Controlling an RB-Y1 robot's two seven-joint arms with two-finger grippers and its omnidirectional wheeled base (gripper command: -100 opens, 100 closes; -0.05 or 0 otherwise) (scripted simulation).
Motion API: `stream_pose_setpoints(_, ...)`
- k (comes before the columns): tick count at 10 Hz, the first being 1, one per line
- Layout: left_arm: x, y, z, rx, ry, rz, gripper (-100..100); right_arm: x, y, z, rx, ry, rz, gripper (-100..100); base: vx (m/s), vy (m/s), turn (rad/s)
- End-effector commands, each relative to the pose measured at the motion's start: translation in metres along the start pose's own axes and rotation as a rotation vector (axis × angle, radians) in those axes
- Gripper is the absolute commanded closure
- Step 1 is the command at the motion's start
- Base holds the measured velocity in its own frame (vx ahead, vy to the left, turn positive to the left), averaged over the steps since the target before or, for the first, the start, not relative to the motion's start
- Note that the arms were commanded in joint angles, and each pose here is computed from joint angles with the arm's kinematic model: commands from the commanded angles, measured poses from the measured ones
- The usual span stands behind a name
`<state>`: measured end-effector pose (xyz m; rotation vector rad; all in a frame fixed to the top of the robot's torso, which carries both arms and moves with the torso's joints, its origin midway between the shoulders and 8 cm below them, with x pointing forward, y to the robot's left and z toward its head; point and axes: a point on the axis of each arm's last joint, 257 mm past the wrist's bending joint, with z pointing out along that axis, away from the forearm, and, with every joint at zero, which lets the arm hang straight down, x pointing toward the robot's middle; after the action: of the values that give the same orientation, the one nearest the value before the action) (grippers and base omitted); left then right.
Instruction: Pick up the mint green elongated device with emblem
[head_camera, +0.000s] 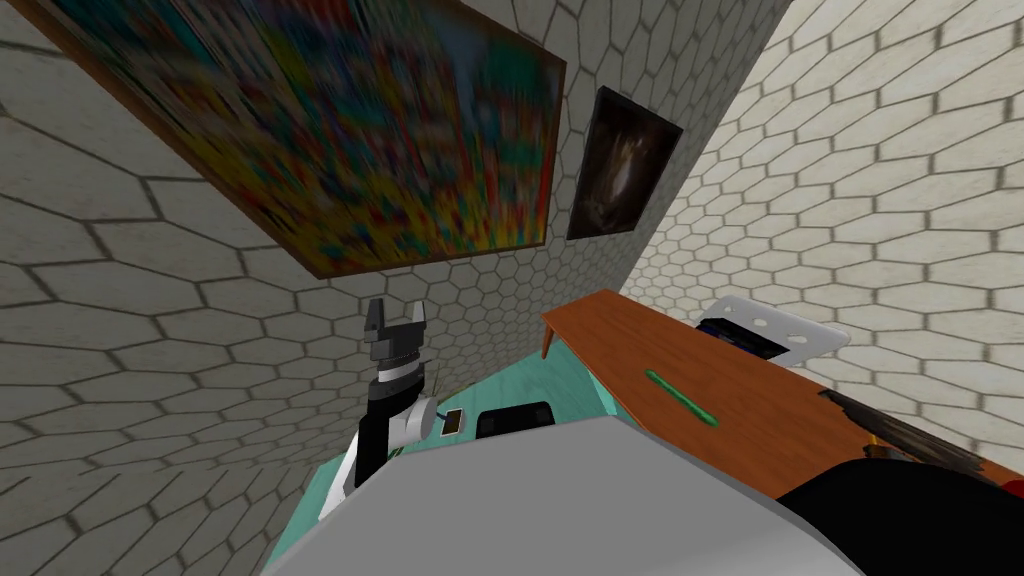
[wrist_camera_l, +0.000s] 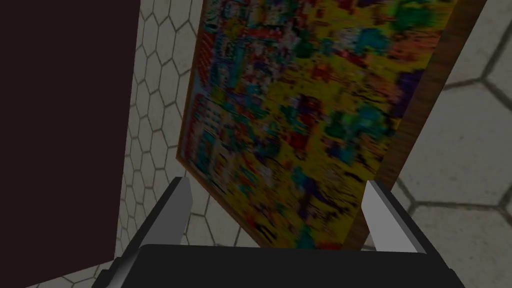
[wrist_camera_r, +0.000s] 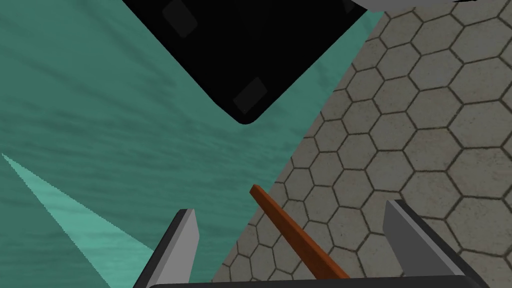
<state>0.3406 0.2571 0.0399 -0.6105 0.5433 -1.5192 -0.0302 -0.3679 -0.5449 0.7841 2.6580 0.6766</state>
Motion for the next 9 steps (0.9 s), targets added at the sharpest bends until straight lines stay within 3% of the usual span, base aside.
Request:
stream_pose_setpoints(1, 0.000, 0.000, 0.000, 0.000, 0.000, 0.000, 0, 0.000, -0.018, -0.006, 0.036, 0.007, -0.004, -100, -0.002, 0.000, -0.010)
stream_pose_setpoints(2, 0.000, 0.000, 0.000, 0.000, 0.000, 0.000, 0, 0.005, -0.046, -0.026, 0.092, 0.042, -0.031, -100, -0.008, 0.008, 0.352)
stream_pose_setpoints(3, 0.000, 0.000, 0.000, 0.000, 0.000, 0.000, 0, 0.005, -0.052, -0.030, 0.108, 0.043, -0.031, -100, -0.006, -0.007, 0.142)
stream_pose_setpoints(4, 0.000, 0.000, 0.000, 0.000, 0.000, 0.000, 0, 0.009, -0.083, -0.053, 0.174, 0.075, -0.055, -100, -0.007, -0.011, 0.209)
stream_pose_setpoints(5, 0.000, 0.000, 0.000, 0.000, 0.000, 0.000, 0, 0.008, -0.084, -0.054, 0.177, 0.075, -0.058, -100, -0.009, -0.015, 0.160)
stream_pose_setpoints(6, 0.000, 0.000, 0.000, 0.000, 0.000, 0.000, 0, 0.007, -0.113, -0.079, 0.241, 0.103, -0.086, -100, -0.010, -0.018, 0.277)
stream_pose_setpoints(7, 0.000, 0.000, 0.000, 0.000, 0.000, 0.000, 0, 0.007, -0.113, -0.079, 0.241, 0.103, -0.086, -100, -0.007, -0.024, 0.167)
stream_pose_setpoints(9, 0.000, 0.000, 0.000, 0.000, 0.000, 0.000, 0, 0.004, -0.134, -0.100, 0.290, 0.126, -0.114, -100, -0.011, -0.038, 0.219)
